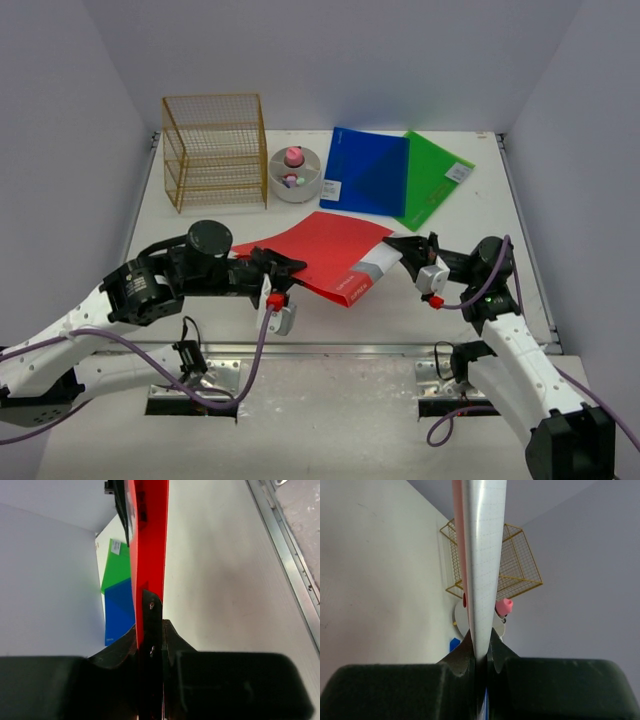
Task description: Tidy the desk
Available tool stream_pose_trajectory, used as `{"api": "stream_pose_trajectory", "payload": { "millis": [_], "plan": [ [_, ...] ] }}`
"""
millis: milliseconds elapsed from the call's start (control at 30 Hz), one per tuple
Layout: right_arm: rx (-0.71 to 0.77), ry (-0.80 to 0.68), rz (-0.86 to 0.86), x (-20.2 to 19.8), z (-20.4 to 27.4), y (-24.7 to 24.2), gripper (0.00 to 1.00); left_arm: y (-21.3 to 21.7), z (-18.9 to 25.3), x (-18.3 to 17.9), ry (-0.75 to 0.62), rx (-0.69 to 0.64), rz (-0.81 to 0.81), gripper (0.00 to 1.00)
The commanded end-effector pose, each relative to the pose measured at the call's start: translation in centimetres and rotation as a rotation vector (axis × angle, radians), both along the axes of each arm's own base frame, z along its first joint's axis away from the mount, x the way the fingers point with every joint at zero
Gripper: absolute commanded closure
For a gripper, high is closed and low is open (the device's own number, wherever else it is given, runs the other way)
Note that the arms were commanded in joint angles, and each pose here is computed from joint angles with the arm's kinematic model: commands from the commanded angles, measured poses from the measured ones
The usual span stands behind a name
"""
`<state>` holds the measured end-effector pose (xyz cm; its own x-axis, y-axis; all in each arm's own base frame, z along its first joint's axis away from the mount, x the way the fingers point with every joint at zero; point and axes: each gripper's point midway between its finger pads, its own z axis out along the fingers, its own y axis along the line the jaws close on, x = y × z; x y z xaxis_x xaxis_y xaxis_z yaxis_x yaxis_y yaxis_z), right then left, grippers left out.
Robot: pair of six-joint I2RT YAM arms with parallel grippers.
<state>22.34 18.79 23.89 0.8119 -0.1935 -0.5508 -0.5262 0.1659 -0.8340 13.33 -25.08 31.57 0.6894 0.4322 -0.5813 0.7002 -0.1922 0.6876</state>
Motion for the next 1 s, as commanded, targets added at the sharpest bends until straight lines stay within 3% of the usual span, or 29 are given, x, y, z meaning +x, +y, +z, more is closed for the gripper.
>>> {"api": "stream_pose_trajectory", "payload": {
  "millis": [0, 33, 100, 167, 200, 433, 667, 867, 967],
  "plan": [
    [0.021, -0.143, 0.115, -2.0, 4.7, 1.1, 0.92, -1.5, 3.6, 1.9, -0.033, -0.128, 0.084, 1.00],
    [0.021, -0.140, 0.115, -2.0, 4.7, 1.1, 0.91, -1.5, 4.2, 1.9, -0.040, -0.144, 0.088, 1.00],
    [0.024, -0.113, 0.092, -1.7, 4.7, 1.0, 0.37, -0.8, 5.8, 2.2, -0.040, -0.160, 0.132, 1.00],
    [0.044, -0.076, 0.044, -1.0, 5.1, 0.7, 0.08, -0.1, 7.0, 3.2, -0.035, -0.154, 0.207, 1.00],
    [0.053, -0.055, 0.020, -0.7, 5.4, 0.5, 0.02, 0.5, 7.8, 3.4, -0.038, -0.145, 0.238, 1.00],
    [0.074, 0.040, -0.087, -0.2, 5.0, -0.6, 0.01, 6.2, 13.9, 5.3, -0.212, -0.100, 0.435, 1.00],
    [0.059, 0.085, -0.105, -0.5, 4.0, -0.9, 0.01, 12.3, 20.4, 8.2, -0.525, -0.026, 0.695, 1.00],
    [0.054, 0.108, -0.103, -0.4, 3.4, -0.8, 0.01, 13.3, 23.9, 9.9, -0.688, 0.041, 0.785, 1.00],
    [0.052, 0.114, -0.102, -0.4, 3.3, -0.8, 0.01, 14.6, 25.0, 13.7, -0.710, 0.106, 0.878, 1.00]
  ]
}}
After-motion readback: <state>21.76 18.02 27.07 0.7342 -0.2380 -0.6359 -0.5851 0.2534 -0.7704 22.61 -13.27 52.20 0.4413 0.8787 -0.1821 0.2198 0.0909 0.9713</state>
